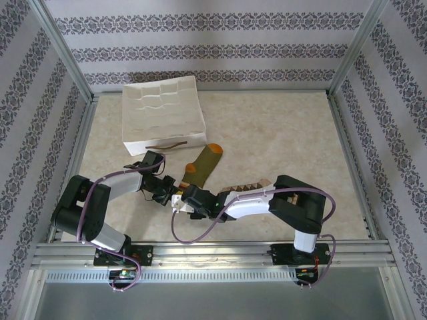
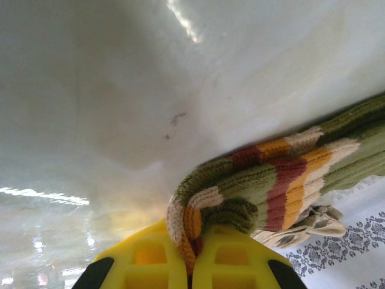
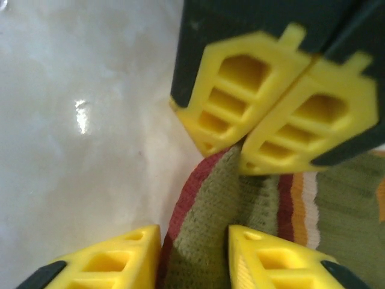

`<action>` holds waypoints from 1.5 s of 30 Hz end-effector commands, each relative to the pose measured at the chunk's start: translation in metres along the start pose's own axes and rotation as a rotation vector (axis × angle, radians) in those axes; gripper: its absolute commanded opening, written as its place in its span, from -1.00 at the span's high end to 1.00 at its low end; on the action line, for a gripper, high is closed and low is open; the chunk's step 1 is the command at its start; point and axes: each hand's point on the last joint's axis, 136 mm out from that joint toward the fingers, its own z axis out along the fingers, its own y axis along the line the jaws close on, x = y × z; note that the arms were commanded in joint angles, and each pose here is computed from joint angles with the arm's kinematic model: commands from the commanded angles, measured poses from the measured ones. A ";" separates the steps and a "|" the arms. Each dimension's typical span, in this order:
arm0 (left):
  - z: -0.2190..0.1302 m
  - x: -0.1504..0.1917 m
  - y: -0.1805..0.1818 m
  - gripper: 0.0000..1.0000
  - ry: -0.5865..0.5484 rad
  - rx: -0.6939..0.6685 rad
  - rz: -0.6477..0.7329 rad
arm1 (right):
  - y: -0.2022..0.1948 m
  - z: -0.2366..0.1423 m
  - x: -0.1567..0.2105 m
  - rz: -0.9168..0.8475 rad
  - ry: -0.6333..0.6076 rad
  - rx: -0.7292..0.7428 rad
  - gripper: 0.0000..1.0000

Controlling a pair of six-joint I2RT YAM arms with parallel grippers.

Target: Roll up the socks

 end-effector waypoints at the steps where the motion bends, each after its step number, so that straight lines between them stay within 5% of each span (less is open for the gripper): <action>1: -0.001 -0.006 0.014 1.00 -0.014 -0.056 -0.037 | -0.013 0.012 0.010 0.044 0.043 0.014 0.61; 6: -0.009 -0.005 0.008 0.98 -0.022 -0.028 -0.018 | -0.010 0.010 0.013 0.132 0.050 -0.067 1.00; 11: -0.026 -0.004 -0.003 0.24 -0.065 0.030 -0.001 | 0.001 0.003 0.015 0.318 0.021 -0.256 1.00; 15: -0.041 -0.003 -0.011 -0.09 -0.096 0.078 0.010 | 0.010 0.000 0.016 0.463 -0.003 -0.405 1.00; 31: -0.040 0.005 -0.031 0.03 -0.064 0.212 0.117 | -0.009 0.006 0.019 0.940 -0.030 -0.774 1.00; 45: -0.018 -0.007 -0.040 0.16 -0.085 0.225 0.222 | -0.024 0.012 0.030 1.137 0.005 -0.873 1.00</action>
